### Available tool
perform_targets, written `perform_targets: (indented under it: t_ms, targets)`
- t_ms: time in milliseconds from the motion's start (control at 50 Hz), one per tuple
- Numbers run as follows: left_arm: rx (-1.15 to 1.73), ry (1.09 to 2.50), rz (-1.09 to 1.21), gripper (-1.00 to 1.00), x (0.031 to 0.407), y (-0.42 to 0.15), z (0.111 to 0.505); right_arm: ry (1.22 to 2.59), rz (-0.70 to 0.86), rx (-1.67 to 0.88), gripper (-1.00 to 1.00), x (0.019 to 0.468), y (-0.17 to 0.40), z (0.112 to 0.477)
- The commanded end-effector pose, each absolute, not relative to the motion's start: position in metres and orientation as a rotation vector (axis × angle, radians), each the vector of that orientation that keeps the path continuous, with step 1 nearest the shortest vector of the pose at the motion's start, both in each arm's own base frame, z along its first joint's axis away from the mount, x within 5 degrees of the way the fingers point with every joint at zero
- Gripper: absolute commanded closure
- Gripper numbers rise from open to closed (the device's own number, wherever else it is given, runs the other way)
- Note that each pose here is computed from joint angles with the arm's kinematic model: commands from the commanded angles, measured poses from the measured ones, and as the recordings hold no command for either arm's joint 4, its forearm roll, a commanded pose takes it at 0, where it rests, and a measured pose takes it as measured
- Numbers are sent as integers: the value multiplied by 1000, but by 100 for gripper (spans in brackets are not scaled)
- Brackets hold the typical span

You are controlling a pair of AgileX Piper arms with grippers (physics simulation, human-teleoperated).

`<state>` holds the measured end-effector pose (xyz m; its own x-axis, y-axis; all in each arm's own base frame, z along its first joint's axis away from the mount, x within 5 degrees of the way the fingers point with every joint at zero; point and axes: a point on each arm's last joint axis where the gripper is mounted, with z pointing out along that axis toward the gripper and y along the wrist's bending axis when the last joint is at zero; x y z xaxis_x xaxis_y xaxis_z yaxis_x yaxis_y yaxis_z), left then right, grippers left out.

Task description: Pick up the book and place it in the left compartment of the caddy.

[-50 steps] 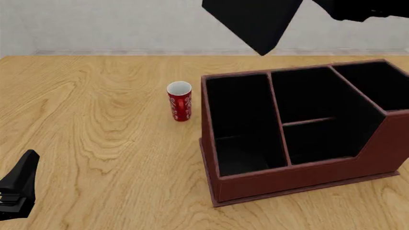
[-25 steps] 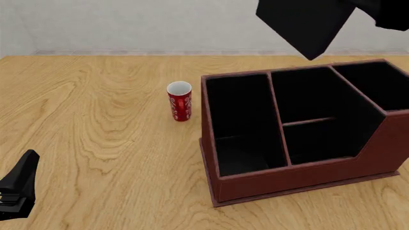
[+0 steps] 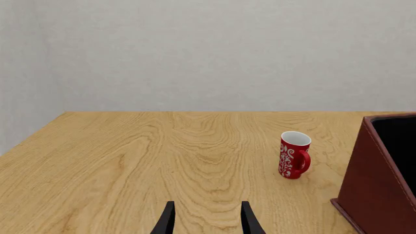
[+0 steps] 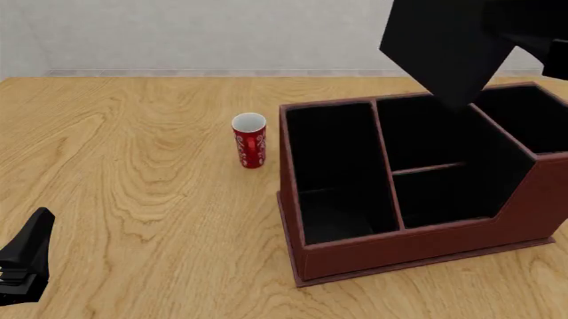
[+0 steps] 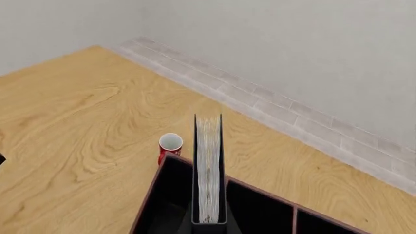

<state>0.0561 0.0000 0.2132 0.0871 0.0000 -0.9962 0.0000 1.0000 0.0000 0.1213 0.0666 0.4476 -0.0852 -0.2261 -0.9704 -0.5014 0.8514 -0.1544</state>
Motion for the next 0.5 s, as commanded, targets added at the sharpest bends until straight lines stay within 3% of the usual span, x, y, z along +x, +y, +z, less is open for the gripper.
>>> perform_targets:
  t_ms: [20, 500]
  targets:
    - [0, 1484, 0, -100, 56, 0, 213, 1690, 262, -548, 100, 115, 62, 444]
    - [0, 1484, 0, -100, 56, 0, 213, 1770, 295, -633, 100, 119, 74, 404]
